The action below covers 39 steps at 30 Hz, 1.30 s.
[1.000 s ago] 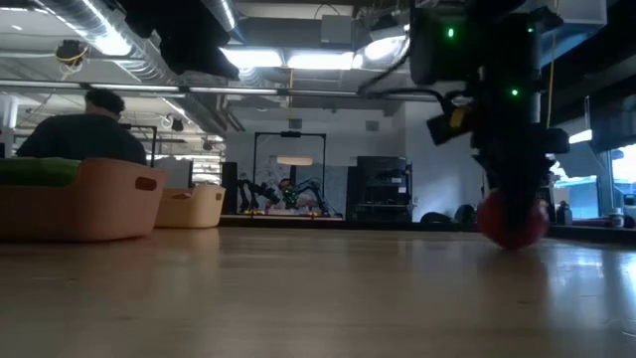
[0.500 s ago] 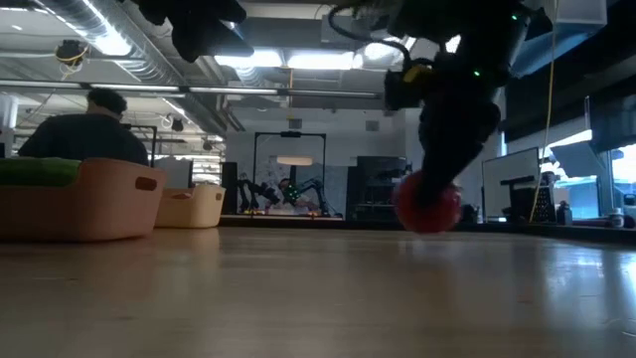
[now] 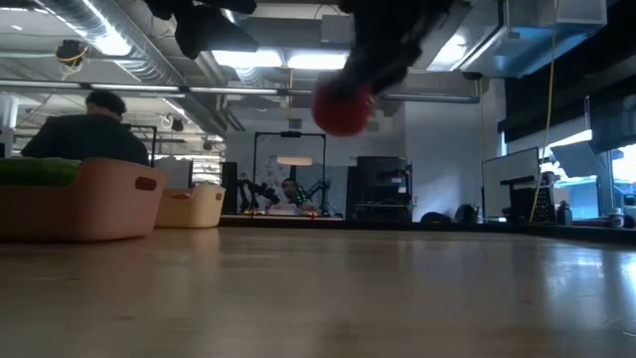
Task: Sort produce into baskets
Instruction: Put the tomato into the yellow bin
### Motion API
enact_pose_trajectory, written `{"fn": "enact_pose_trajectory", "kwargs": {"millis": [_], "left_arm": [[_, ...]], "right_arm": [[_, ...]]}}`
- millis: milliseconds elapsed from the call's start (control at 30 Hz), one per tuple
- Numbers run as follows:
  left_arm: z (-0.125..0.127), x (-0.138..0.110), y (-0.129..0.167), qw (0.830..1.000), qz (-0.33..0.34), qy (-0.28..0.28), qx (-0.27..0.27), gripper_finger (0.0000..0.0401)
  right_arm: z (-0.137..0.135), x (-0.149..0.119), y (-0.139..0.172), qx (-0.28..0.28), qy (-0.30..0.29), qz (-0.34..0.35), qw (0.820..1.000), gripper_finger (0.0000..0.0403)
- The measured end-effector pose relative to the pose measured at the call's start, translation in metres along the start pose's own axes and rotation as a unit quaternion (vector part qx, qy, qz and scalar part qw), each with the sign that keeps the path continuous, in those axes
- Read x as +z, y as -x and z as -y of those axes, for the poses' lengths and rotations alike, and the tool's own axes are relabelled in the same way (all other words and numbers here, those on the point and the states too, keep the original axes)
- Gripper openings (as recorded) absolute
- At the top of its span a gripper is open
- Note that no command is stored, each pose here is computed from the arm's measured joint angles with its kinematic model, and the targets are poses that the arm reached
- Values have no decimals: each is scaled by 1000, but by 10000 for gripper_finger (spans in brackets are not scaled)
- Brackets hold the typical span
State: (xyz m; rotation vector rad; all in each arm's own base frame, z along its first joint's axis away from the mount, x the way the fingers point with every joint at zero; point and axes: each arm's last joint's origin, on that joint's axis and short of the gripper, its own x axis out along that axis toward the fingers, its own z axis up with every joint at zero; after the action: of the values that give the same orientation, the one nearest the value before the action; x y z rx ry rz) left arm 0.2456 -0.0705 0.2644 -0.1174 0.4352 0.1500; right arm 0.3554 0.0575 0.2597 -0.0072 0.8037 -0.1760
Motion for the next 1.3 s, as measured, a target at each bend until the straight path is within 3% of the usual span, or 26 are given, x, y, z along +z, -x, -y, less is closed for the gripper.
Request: {"fn": "enact_pose_trajectory", "kwargs": {"millis": [333, 533, 733, 1033, 1300], "left_arm": [[2, -2, -14, 998, 20, -25, 49, 352], [9, -7, -19, 994, 11, -100, 43, 363], [19, -3, -16, 984, 45, -173, 29, 363], [36, -1, -8, 943, 79, -324, 15, 363], [40, -4, -8, 914, 72, -395, 47, 363]], "right_arm": [[-5, 16, 2, 45, 3, 80, 996, 250], [-5, 17, 2, 47, 3, 82, 996, 250], [-9, 25, 4, 103, -5, 118, 988, 250], [-12, 32, 7, 154, -34, 148, 976, 250], [-14, 41, 11, 197, -47, 188, 961, 250]]}}
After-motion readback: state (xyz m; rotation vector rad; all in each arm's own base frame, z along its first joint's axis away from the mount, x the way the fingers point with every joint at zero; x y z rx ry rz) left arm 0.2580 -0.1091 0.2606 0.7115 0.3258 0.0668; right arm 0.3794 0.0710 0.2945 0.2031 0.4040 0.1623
